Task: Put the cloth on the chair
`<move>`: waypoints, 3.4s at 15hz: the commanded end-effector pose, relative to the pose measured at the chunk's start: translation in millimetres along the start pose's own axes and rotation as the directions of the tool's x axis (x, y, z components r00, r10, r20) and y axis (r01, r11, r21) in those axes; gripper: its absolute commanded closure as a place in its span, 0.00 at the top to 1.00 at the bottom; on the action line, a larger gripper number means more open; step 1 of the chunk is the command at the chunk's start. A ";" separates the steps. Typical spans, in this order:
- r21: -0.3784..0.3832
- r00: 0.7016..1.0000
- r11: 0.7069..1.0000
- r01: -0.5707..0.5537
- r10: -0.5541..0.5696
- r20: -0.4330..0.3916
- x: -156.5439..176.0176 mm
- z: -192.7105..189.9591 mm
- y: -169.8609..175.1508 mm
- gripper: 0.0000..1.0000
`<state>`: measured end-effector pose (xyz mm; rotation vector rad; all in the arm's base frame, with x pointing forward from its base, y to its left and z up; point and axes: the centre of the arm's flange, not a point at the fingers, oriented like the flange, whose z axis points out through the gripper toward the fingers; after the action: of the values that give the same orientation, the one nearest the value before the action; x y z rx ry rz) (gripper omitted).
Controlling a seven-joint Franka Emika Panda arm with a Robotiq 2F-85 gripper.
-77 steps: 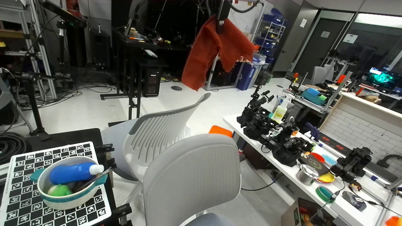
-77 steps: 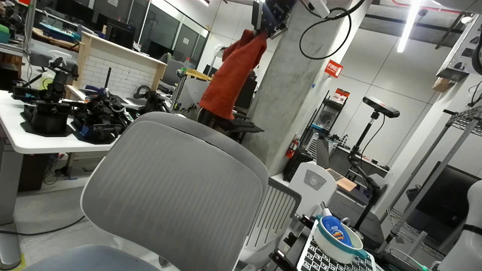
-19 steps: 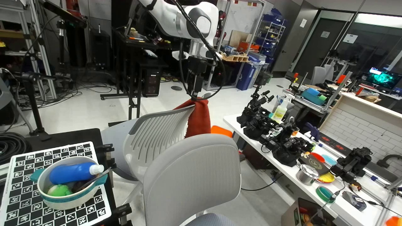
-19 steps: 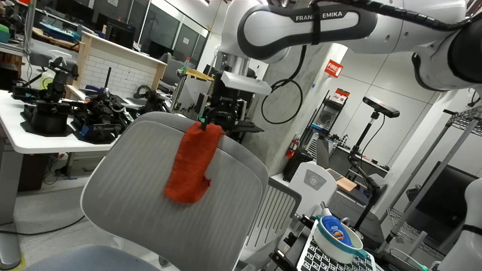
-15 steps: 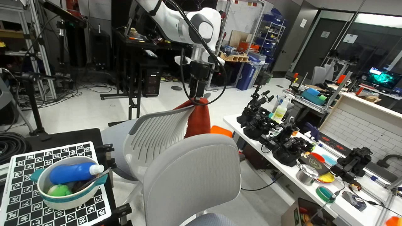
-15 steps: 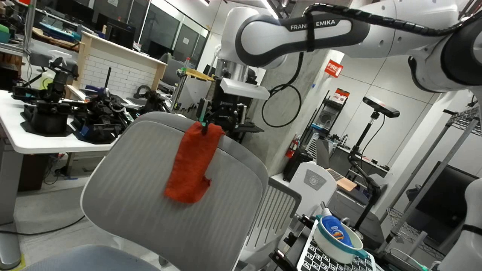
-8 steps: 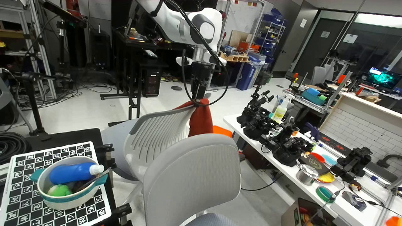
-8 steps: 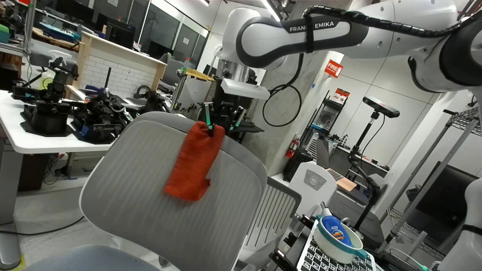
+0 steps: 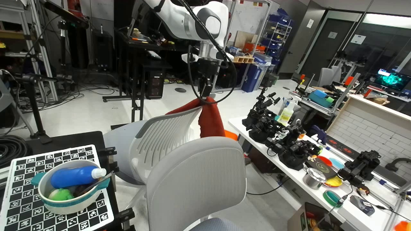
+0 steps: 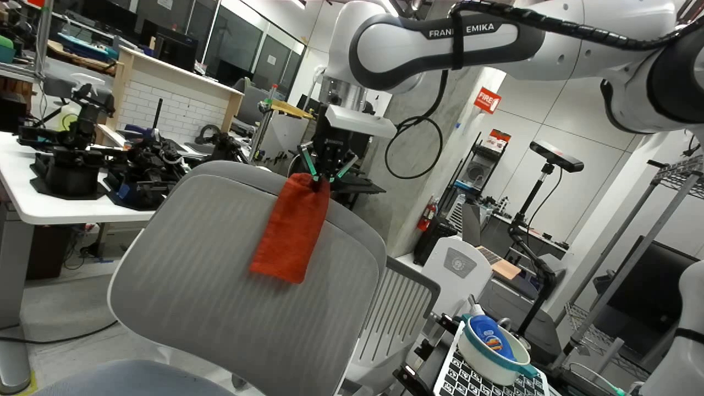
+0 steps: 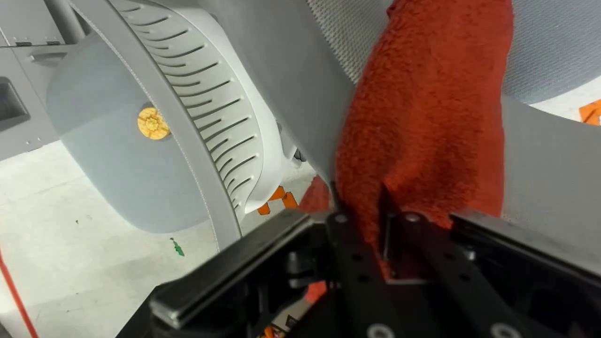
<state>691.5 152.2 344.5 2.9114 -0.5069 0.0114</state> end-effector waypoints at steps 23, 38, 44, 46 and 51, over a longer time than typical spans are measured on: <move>0.066 0.949 0.969 -0.240 0.248 -0.194 66.3 -140.9 169.3 0.04; -0.069 0.960 0.982 -0.177 0.157 -0.234 24.6 -75.8 42.8 0.04; -0.074 0.936 0.971 -0.226 0.196 -0.293 -20.2 -58.2 75.8 0.04; -0.087 0.922 0.964 -0.252 0.212 -0.323 -37.9 -39.9 92.5 0.04; -0.129 0.904 0.944 -0.304 0.243 -0.352 -70.9 4.0 120.8 0.04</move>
<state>640.1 84.7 375.0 2.5932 -0.7769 0.4201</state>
